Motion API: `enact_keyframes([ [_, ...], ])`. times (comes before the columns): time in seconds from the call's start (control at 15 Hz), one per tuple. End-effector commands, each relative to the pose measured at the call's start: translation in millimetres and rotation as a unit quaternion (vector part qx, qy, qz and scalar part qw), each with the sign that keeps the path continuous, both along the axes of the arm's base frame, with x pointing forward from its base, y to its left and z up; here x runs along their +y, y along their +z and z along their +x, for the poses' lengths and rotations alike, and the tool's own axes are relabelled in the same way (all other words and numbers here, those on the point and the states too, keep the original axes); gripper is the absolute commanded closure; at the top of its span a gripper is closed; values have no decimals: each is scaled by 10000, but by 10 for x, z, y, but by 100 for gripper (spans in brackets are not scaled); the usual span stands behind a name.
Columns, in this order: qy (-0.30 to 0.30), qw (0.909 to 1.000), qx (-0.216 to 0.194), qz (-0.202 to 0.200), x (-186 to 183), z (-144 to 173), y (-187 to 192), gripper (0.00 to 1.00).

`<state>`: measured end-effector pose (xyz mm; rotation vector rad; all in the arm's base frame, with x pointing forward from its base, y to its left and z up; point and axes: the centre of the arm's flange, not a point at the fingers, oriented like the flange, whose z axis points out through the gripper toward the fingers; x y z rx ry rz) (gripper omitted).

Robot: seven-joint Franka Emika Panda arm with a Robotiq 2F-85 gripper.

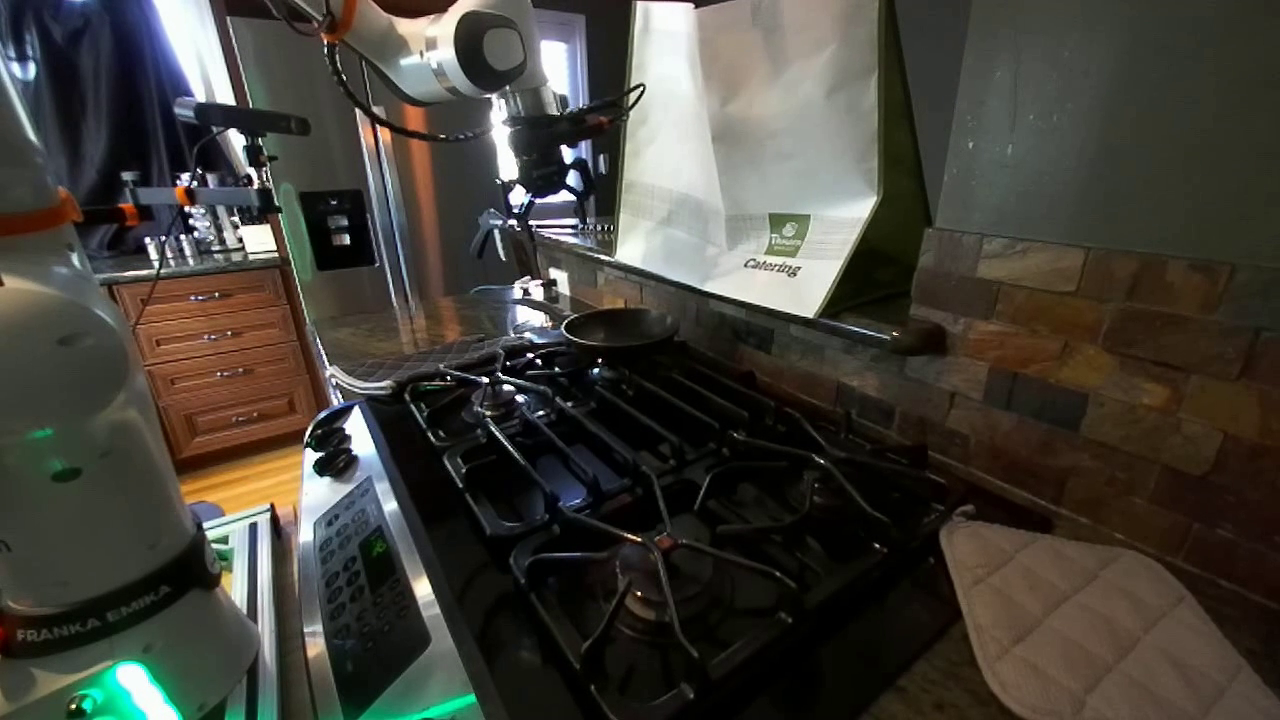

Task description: Move the pan to the right

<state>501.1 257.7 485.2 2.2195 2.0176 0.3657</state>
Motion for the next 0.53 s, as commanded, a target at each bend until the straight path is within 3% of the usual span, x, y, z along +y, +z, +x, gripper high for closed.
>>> enact_keyframes([
  [0.0, 857, 9961, -39, -202, 366, -50, -259, 0],
  [0.2, 1480, 9881, -61, -424, 658, -91, -486, 0],
  [0.47, 1997, 9780, -110, -601, 783, -59, -787, 0],
])
